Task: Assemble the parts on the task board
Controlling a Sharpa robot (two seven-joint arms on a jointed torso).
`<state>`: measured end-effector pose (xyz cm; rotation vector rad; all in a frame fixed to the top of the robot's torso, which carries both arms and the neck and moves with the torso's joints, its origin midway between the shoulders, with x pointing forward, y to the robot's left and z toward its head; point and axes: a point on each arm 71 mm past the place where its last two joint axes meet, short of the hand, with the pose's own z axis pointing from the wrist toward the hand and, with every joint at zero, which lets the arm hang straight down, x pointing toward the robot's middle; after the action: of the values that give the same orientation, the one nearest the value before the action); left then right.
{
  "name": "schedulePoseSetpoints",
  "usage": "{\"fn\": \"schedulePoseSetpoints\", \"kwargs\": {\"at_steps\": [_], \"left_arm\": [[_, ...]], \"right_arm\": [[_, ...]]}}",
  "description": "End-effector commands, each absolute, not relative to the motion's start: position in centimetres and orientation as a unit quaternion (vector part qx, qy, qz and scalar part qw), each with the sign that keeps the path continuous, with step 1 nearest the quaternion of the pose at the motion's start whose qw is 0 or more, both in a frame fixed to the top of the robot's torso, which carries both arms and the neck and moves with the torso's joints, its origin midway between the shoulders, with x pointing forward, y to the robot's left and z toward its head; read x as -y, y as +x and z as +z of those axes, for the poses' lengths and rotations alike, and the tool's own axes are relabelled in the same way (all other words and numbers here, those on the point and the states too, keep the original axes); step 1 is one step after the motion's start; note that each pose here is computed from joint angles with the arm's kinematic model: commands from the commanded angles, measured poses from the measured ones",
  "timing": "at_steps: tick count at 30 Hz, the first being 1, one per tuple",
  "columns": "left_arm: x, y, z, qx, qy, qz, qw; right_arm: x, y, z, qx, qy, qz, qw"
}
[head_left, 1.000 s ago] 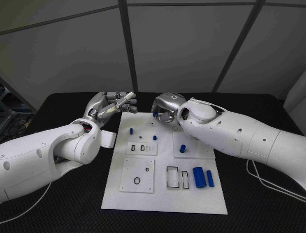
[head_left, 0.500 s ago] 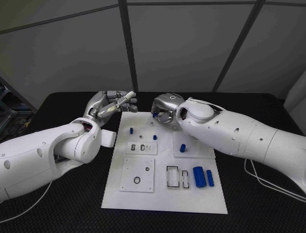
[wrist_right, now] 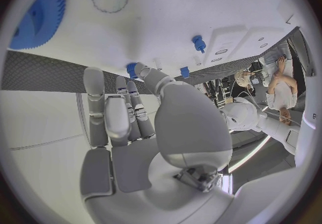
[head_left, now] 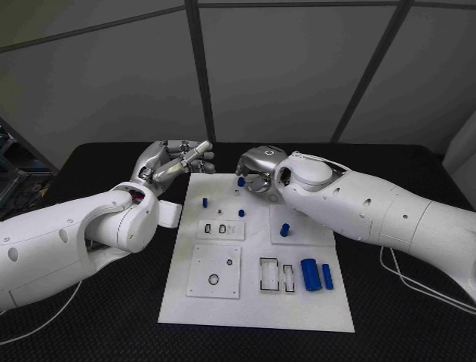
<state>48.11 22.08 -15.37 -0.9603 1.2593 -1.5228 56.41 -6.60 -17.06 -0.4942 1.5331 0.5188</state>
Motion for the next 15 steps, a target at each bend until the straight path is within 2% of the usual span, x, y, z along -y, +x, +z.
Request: {"fn": "schedulePoseSetpoints", "kwargs": {"at_steps": [1,8,15], "left_arm": [[-22.0,48.1,-15.2,-0.511,-0.384,-0.622,0.452],[-22.2,48.2,-15.2,-0.511,-0.385,-0.621,0.454],[-22.6,48.2,-15.2,-0.509,-0.384,-0.620,0.457]], "right_arm": [[6.6,56.5,-17.0,-0.676,-0.222,0.226,0.666],[7.2,56.2,-16.5,-0.659,-0.211,0.240,0.680],[10.1,54.8,-15.2,-0.629,-0.189,0.267,0.705]]}}
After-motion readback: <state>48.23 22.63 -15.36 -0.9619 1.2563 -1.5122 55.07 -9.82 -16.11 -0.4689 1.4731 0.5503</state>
